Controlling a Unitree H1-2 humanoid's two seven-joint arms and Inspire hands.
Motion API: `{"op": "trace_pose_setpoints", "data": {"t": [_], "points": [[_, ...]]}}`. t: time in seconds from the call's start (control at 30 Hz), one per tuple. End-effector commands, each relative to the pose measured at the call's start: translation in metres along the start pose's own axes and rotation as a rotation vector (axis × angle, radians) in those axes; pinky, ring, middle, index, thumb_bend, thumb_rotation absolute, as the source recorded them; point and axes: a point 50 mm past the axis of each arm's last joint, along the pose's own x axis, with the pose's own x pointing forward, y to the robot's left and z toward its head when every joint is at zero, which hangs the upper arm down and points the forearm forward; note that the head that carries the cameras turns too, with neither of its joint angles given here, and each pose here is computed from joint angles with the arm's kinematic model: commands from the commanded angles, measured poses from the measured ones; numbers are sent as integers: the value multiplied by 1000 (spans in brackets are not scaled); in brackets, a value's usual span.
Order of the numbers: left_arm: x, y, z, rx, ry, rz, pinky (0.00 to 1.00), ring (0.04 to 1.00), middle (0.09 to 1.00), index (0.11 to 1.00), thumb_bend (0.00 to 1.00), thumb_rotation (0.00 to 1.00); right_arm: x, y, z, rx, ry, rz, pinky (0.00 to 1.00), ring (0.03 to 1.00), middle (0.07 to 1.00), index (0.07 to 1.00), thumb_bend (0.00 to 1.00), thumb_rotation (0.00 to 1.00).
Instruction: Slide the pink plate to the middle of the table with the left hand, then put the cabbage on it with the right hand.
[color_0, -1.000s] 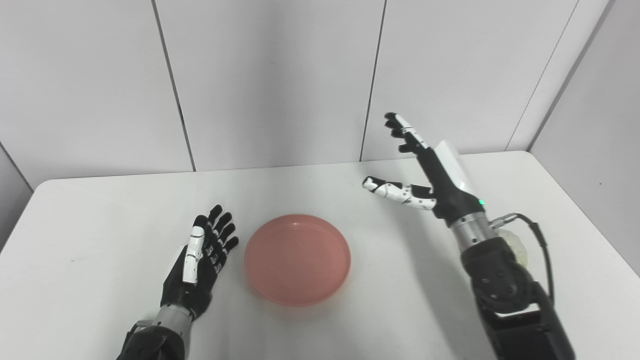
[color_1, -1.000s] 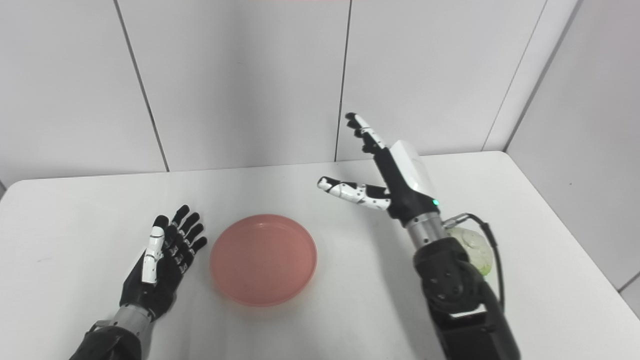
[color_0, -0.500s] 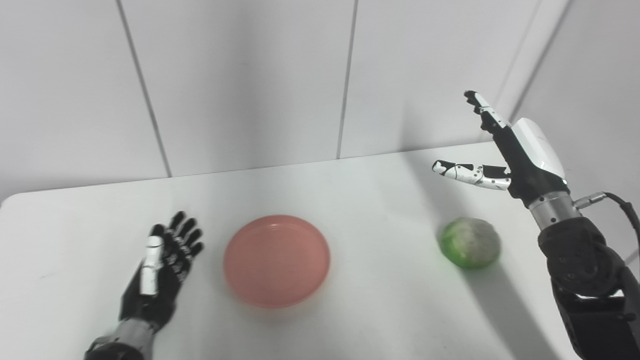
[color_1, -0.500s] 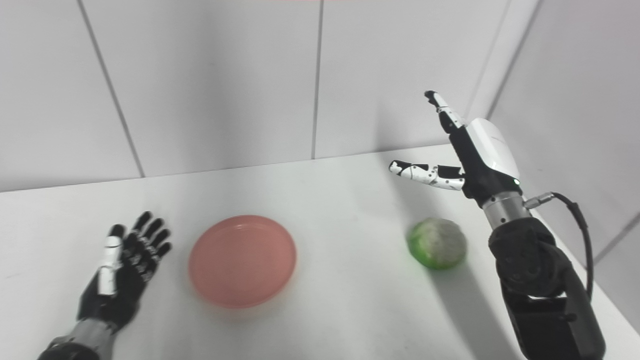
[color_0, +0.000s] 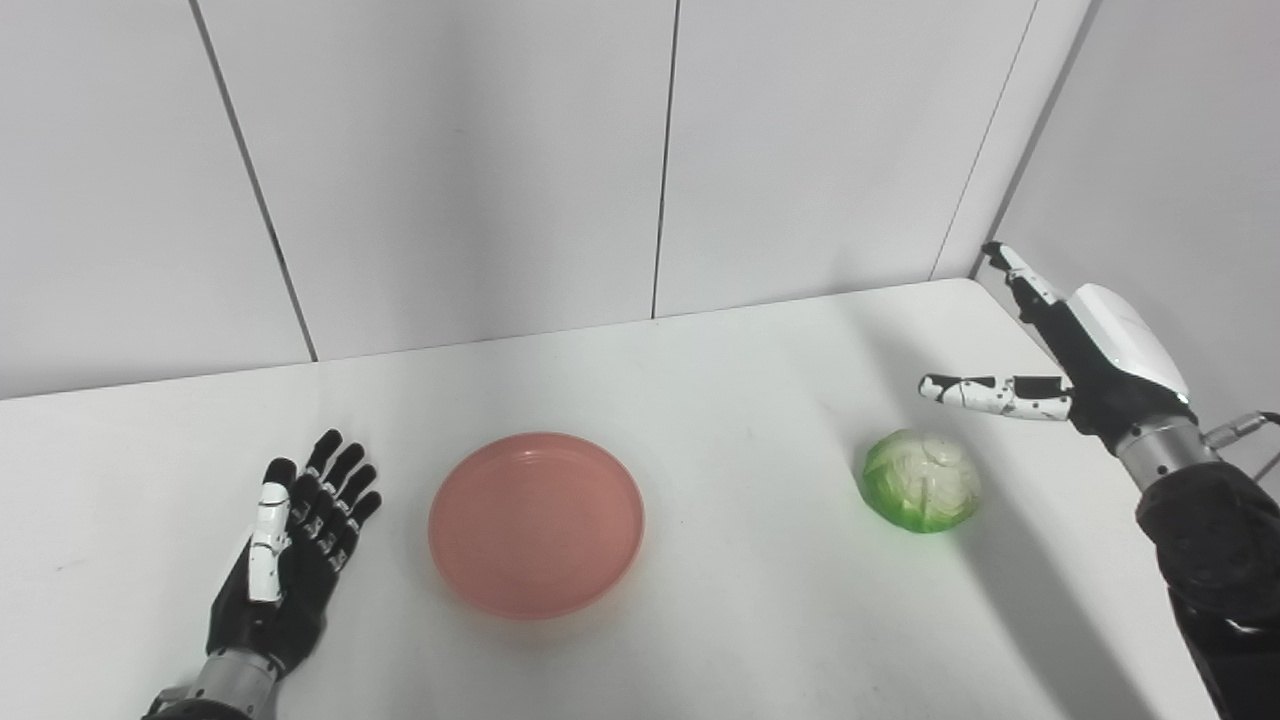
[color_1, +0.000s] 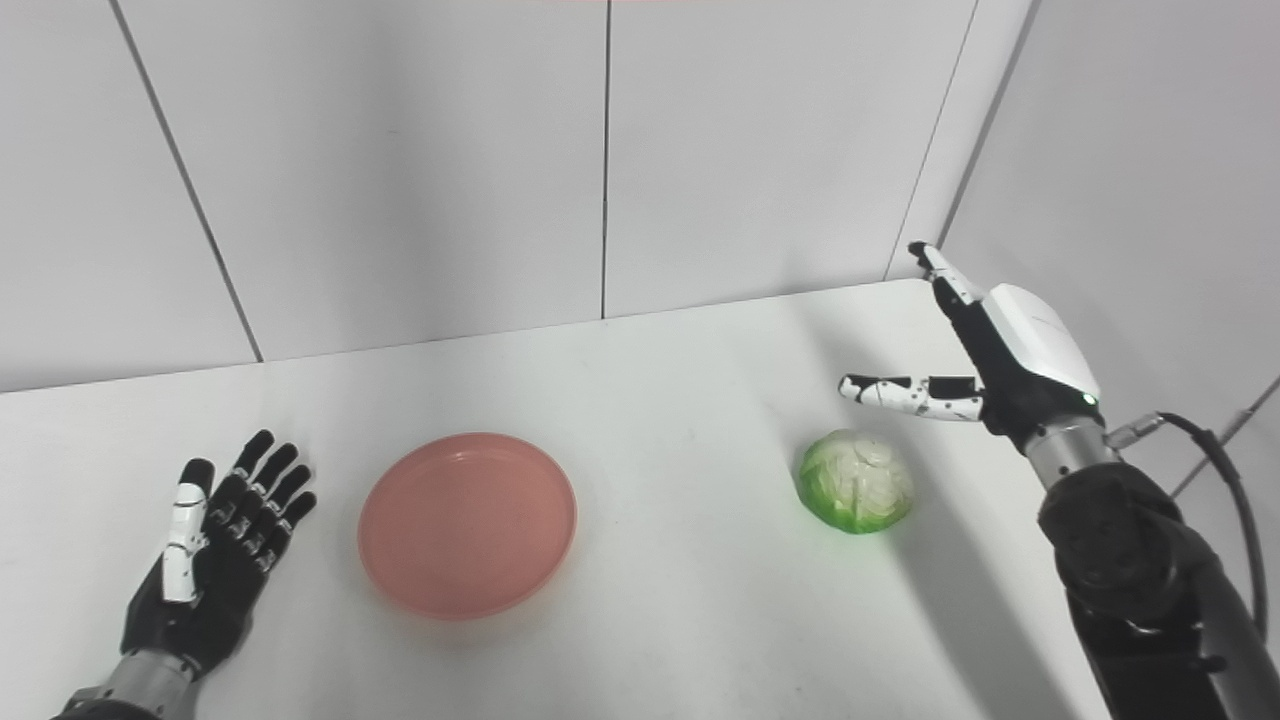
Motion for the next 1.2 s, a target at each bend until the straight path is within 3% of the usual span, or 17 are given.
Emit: {"op": "trace_pose_setpoints", "data": {"t": [0.0, 0.13, 0.33, 0.5, 0.57, 1.17], "points": [[-9, 12, -17, -10, 70, 31, 983, 988, 991, 978, 673, 998, 2, -17, 0, -19, -37, -39, 857, 934, 957, 973, 1000, 439], [-11, 13, -16, -13, 64, 28, 985, 993, 994, 983, 672, 996, 2, -12, -7, -9, 4, -11, 860, 933, 952, 964, 1000, 423], [-13, 14, -13, -1, 64, 34, 986, 987, 988, 980, 670, 992, 5, 0, -12, -30, -5, 26, 839, 898, 917, 946, 1000, 475], [-13, 15, -11, -8, 67, 37, 990, 984, 986, 978, 663, 989, 8, 9, -19, 9, 38, 81, 892, 947, 957, 966, 1000, 461], [-13, 17, -12, -9, 68, 36, 991, 981, 982, 971, 654, 993, 10, 12, -20, -8, 55, 98, 853, 933, 959, 966, 1000, 487], [-14, 21, -11, -4, 77, 30, 984, 983, 981, 967, 653, 990, 20, 39, -27, -32, 101, 171, 870, 919, 916, 940, 1000, 491]]}}
